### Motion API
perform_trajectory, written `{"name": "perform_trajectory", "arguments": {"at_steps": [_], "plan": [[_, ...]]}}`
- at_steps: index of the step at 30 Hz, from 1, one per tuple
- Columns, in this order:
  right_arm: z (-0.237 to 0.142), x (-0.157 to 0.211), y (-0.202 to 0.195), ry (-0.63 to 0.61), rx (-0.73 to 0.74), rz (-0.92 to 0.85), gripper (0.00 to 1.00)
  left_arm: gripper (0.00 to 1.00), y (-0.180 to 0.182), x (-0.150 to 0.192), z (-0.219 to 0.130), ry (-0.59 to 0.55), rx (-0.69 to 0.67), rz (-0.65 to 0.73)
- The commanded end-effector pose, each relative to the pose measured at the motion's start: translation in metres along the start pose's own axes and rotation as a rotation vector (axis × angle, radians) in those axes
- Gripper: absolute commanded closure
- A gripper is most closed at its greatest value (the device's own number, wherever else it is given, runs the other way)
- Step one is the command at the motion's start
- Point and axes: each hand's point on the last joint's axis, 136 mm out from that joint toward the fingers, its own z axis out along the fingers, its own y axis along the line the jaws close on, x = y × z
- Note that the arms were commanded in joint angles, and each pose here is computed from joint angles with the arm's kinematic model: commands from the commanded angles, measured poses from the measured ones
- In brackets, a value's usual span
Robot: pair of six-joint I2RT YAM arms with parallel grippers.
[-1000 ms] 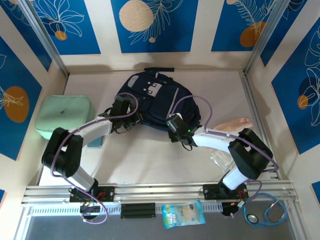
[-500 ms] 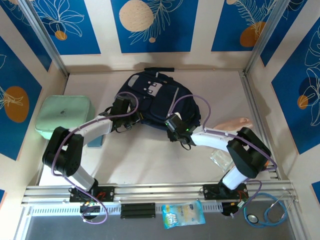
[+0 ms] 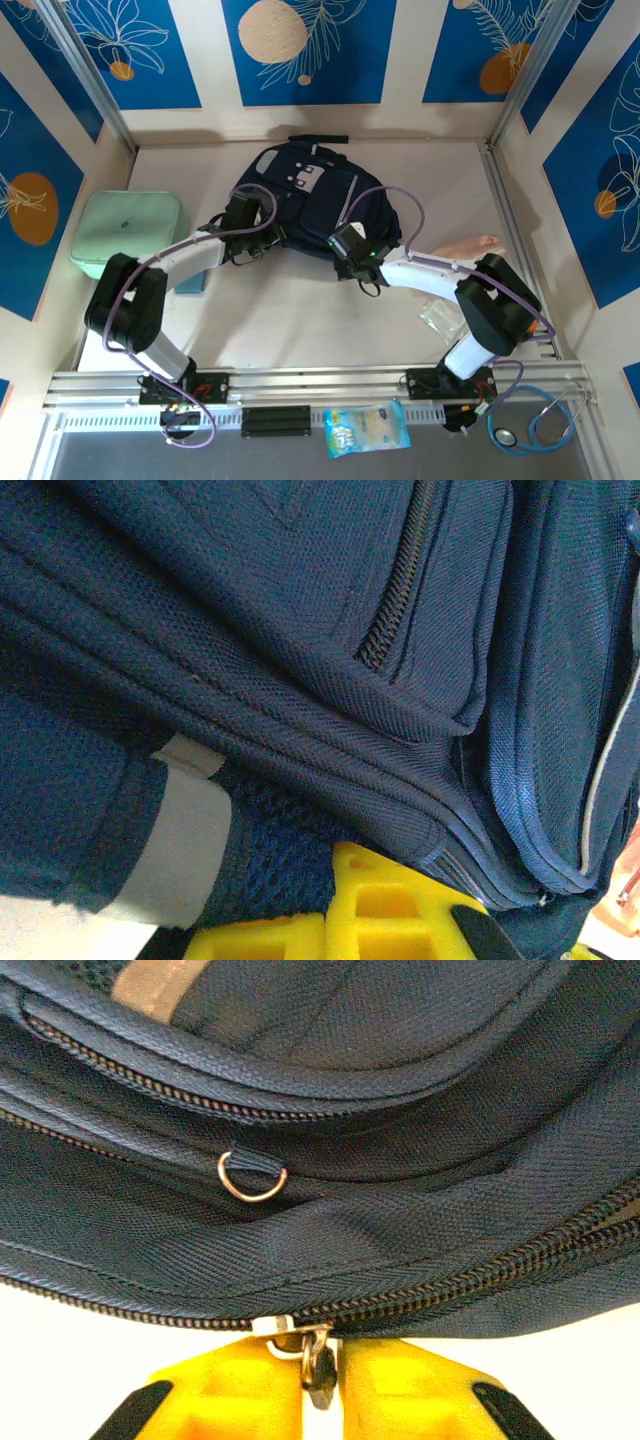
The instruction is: Pack the student bag
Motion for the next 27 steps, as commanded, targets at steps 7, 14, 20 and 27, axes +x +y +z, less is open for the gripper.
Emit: {"name": "perform_trajectory", "arguments": {"at_steps": [7,14,20,27], "plan": [[0.000,0.019,-0.052,0.028,0.111,0.070,0.88,1.00,0.009,-0.028,-0.009,-0.044,-0.031,0.047],[-0.005,0.013,-0.023,0.055,-0.053,0.021,1.00,1.00,0.018,-0.045,0.006,-0.041,-0.063,0.051],[-0.019,0.007,0.060,0.122,-0.336,-0.128,1.00,0.68,0.056,-0.061,-0.011,-0.100,-0.178,0.030],[-0.022,0.005,0.148,0.198,-0.560,-0.166,1.00,0.45,0.093,-0.051,-0.054,-0.148,-0.204,-0.072]]}}
